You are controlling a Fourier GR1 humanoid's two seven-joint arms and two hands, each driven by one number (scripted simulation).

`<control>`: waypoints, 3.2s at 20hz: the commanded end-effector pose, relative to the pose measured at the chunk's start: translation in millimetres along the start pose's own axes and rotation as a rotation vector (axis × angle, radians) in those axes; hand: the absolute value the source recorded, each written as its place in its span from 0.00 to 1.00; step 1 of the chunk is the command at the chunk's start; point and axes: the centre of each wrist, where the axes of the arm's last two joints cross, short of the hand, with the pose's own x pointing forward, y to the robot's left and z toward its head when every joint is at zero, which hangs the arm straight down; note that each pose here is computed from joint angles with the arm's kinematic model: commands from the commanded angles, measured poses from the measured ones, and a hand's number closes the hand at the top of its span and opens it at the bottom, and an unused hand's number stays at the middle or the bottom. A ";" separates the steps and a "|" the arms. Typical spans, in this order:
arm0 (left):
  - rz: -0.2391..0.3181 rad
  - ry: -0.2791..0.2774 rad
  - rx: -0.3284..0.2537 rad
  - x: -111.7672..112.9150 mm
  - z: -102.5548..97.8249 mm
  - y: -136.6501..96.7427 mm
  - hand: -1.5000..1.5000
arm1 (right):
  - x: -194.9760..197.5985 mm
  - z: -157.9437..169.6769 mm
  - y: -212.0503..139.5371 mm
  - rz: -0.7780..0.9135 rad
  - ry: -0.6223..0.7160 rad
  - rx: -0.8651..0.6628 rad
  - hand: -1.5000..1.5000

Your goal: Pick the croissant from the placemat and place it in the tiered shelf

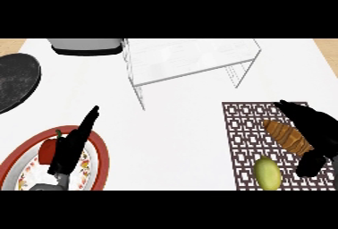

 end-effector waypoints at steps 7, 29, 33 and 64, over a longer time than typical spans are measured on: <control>0.007 0.051 0.002 -8.6 -3.2 -1.4 0.50 | -5.3 -19.9 -0.4 0.040 0.041 -0.015 0.00; 0.018 0.050 -0.007 -13.2 4.0 -2.5 0.50 | -22.8 -56.9 54.7 0.135 -0.021 0.029 1.00; -0.007 0.058 -0.022 -5.6 8.1 -1.4 0.50 | -17.6 -55.8 67.1 0.100 -0.090 0.015 1.00; 0.000 0.054 -0.007 -3.5 -8.4 -0.7 0.50 | 80.8 85.1 -110.8 -0.476 -0.055 -0.688 1.00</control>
